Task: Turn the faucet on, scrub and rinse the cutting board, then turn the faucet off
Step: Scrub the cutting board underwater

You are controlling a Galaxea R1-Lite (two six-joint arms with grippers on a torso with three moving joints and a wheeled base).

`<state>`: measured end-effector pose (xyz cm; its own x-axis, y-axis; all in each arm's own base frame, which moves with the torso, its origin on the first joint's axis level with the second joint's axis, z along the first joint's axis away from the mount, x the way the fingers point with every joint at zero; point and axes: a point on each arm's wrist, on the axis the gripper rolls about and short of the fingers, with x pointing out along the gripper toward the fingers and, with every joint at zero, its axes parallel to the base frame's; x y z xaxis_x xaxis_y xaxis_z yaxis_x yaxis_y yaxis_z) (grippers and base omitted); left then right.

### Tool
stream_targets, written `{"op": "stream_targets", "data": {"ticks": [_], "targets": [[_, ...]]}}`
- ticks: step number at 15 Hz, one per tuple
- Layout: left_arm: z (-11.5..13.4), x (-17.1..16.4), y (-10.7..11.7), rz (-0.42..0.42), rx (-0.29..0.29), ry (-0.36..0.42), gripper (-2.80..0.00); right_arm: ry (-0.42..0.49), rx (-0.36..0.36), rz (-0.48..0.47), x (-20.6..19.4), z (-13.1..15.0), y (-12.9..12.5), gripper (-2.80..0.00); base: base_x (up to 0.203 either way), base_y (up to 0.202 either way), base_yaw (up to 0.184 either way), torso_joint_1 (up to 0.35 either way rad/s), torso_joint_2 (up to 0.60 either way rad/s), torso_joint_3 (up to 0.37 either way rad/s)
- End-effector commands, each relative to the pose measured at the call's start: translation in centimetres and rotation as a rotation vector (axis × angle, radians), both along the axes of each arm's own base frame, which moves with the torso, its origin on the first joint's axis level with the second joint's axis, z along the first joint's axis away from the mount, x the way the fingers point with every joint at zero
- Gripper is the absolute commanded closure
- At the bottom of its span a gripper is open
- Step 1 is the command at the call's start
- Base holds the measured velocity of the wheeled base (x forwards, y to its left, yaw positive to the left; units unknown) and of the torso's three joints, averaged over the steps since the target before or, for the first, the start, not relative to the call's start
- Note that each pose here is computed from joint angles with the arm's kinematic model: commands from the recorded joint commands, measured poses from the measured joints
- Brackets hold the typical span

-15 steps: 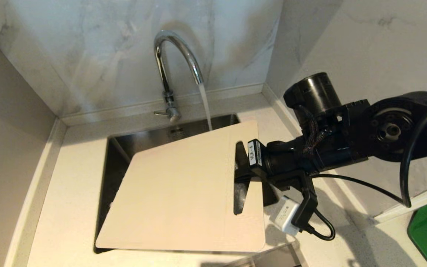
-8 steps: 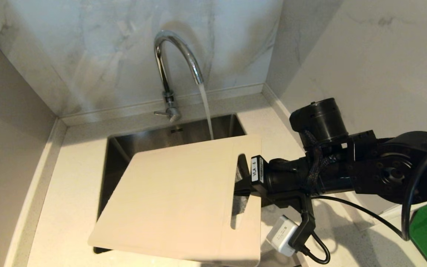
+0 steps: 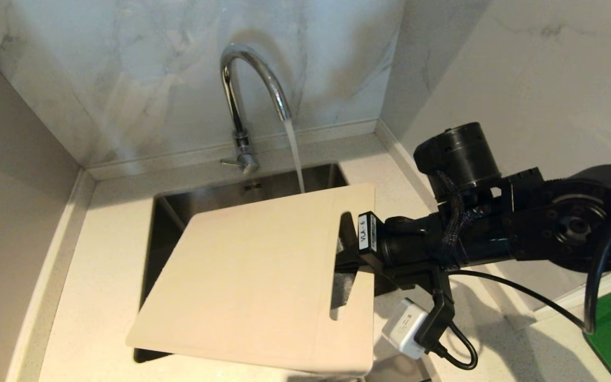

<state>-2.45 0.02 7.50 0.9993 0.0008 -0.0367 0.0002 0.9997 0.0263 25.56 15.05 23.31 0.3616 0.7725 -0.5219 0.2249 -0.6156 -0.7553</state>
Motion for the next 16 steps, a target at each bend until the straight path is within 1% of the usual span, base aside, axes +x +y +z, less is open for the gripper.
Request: {"op": "stream_targets", "data": {"ticks": [1, 2, 3, 5, 6, 7, 9, 11, 13, 14, 16], "targets": [[1.3, -0.5, 0.0, -0.007, 0.006, 0.014, 0.0, 0.007, -0.069, 0.025, -0.2, 0.8, 0.2, 0.0, 0.0, 0.0, 0.0, 0.0, 0.0, 0.0], [2.7, -0.9, 0.0, -0.015, 0.007, 0.026, 0.0, 0.019, -0.098, 0.031, -0.5, 0.7, 0.1, 0.0, 0.0, 0.0, 0.0, 0.0, 0.0, 0.0], [4.3, -1.0, 0.0, -0.025, 0.008, 0.049, 0.0, 0.015, -0.141, 0.043, -0.8, 0.7, 0.2, 0.0, 0.0, 0.0, 0.0, 0.0, 0.0, 0.0], [7.7, -0.2, 0.0, -0.054, 0.008, 0.113, 0.0, 0.018, -0.226, 0.07, -1.5, 0.9, 0.4, 0.0, 0.0, 0.0, 0.0, 0.0, 0.0, 0.0], [9.6, 0.4, 0.0, -0.071, 0.01, 0.132, 0.0, 0.002, -0.25, 0.075, -1.6, 1.2, 0.4, 0.0, 0.0, 0.0, 0.0, 0.0, 0.0, 0.0], [11.3, 1.3, -0.1, -0.085, 0.016, 0.159, 0.0, -0.011, -0.253, 0.075, -1.6, 1.6, 0.5, 0.0, 0.0, 0.0, 0.0, 0.0, 0.0, 0.0], [14.2, 4.0, -0.2, -0.128, 0.044, 0.252, 0.0, -0.024, -0.265, 0.067, -1.6, 2.4, 0.7, 0.0, 0.0, 0.0, 0.0, 0.0, 0.0, 0.0], [17.0, 7.1, -0.9, -0.212, 0.072, 0.336, 0.0, -0.047, -0.265, 0.073, -1.6, 2.9, 1.3, 0.0, 0.0, 0.0, 0.0, 0.0, 0.0, 0.0], [19.6, 10.4, -1.8, -0.269, 0.087, 0.4, 0.0, -0.062, -0.257, 0.079, -1.4, 3.3, 1.7, 0.0, 0.0, 0.0, 0.0, 0.0, 0.0, 0.0], [21.0, 12.1, -2.4, -0.289, 0.075, 0.416, 0.0, -0.069, -0.253, 0.082, -1.3, 3.5, 1.9, 0.0, 0.0, 0.0, 0.0, 0.0, 0.0, 0.0], [24.3, 15.0, -3.3, -0.317, -0.012, 0.408, 0.0, -0.078, -0.247, 0.088, -0.9, 3.6, 2.4, 0.0, 0.0, 0.0, 0.0, 0.0, 0.0, 0.0]]}}
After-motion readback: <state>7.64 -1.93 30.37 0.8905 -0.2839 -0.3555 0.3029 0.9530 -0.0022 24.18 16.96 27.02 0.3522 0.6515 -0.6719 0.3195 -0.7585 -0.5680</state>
